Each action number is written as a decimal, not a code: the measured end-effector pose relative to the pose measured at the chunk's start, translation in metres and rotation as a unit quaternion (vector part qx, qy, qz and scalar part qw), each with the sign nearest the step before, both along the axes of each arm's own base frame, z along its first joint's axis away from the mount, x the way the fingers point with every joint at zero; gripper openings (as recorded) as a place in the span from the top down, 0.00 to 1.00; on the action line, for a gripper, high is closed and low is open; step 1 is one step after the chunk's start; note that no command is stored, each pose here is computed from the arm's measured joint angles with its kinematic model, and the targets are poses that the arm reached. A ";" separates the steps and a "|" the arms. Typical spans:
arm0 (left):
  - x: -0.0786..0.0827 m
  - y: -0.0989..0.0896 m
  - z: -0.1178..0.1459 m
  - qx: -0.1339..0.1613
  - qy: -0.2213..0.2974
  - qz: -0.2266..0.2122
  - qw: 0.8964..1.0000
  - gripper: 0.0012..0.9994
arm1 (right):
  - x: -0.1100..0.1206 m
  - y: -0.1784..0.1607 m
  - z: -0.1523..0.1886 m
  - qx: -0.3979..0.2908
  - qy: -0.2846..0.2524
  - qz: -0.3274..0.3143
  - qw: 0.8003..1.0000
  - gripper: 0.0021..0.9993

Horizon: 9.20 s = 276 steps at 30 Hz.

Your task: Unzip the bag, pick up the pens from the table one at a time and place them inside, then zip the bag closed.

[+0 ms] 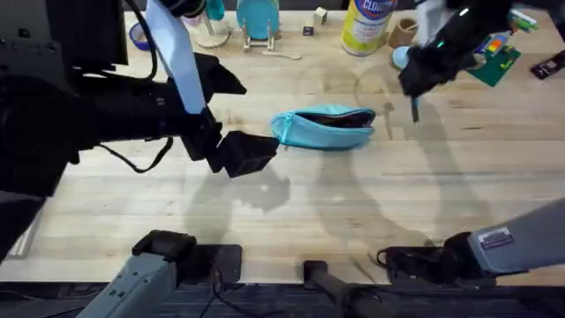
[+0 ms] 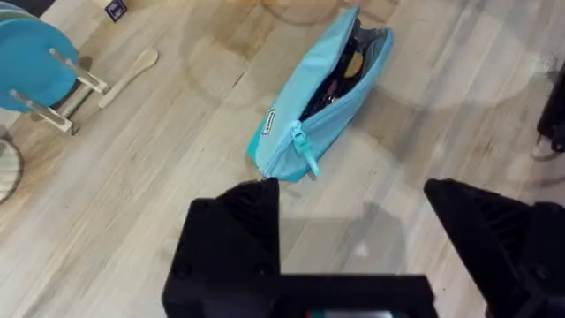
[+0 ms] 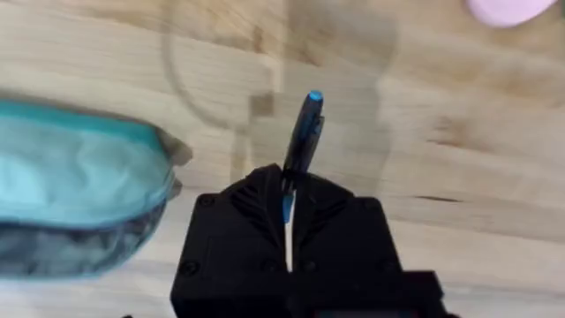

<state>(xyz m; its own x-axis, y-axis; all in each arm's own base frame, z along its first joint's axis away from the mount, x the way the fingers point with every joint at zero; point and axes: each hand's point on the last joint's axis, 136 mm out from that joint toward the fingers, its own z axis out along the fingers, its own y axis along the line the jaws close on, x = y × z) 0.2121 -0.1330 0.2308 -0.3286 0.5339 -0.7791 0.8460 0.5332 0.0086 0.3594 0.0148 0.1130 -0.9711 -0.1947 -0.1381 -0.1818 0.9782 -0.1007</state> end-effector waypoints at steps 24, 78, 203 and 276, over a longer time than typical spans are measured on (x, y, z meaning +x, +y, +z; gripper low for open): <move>0.000 0.000 0.000 0.000 0.000 0.000 1.000 0.01 | -0.027 0.135 0.115 0.106 -0.221 0.592 0.767 0.97; 0.000 0.000 0.000 0.000 0.000 0.000 1.000 0.01 | -0.075 0.185 0.000 0.156 -0.009 0.718 0.679 0.97; 0.004 0.069 -0.059 0.022 -0.045 -0.163 0.985 0.01 | -0.062 0.159 0.167 0.184 -0.119 0.327 0.919 0.00; 0.007 0.070 -0.065 0.021 -0.049 -0.178 0.983 0.01 | -0.127 0.271 0.045 0.190 -0.021 -0.187 0.964 0.00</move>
